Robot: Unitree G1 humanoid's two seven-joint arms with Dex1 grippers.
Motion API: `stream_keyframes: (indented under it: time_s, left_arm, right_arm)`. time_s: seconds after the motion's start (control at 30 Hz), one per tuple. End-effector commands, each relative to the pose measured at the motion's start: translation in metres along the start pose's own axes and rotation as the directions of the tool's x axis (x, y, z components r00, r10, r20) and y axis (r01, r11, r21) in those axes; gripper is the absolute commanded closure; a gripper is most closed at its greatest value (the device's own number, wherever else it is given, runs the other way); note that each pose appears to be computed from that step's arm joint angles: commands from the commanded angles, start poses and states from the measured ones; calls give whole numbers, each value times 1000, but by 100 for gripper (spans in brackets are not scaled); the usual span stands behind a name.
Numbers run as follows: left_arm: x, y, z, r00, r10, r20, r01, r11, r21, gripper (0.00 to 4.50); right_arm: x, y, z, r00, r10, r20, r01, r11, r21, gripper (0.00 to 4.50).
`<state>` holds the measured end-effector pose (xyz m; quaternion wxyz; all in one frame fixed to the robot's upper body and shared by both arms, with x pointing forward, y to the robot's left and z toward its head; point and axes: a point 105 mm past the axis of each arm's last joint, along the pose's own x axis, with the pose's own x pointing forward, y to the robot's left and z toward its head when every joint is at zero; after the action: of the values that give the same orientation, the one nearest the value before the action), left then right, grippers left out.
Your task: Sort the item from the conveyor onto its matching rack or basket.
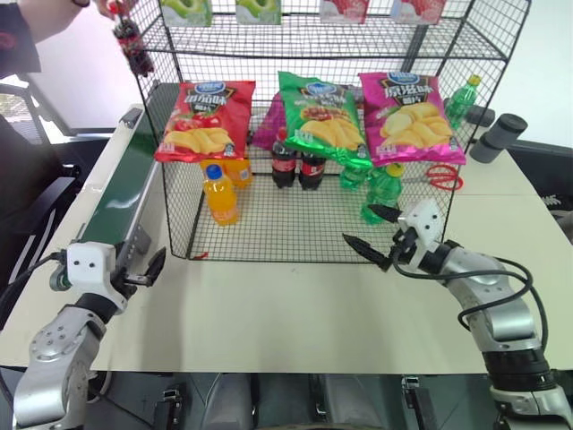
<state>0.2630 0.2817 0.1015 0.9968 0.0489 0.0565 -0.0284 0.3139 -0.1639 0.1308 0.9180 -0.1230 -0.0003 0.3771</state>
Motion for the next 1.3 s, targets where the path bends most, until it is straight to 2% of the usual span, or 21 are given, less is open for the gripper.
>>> stream_keyframes:
  time_s: [0.03,0.33,0.43,0.67,0.87,0.93,1.3]
  left_arm:
    - [-2,15,8,996,84,27,-84,996,20,0]
    - [-2,29,17,984,160,80,-160,987,-9,0]
    - [1,42,17,963,256,82,-257,967,-7,0]
    - [4,57,23,927,365,86,-364,931,-25,0]
    - [5,57,29,934,331,135,-326,944,-55,0]
    - [5,63,28,921,363,141,-354,931,-86,0]
    - [17,65,31,917,362,168,-359,932,-54,0]
  right_arm:
    - [-1,-3,4,1000,-12,24,12,1000,-21,2]
    - [3,0,-1,999,11,32,-10,999,-36,2]
    - [10,2,-1,999,26,42,-24,999,-37,2]
    - [17,2,-2,998,38,53,-36,999,-38,2]
    - [22,6,1,996,55,72,-53,998,-33,2]
    - [25,13,3,993,82,85,-81,997,-18,2]
    - [42,40,14,982,138,127,-140,990,9,2]
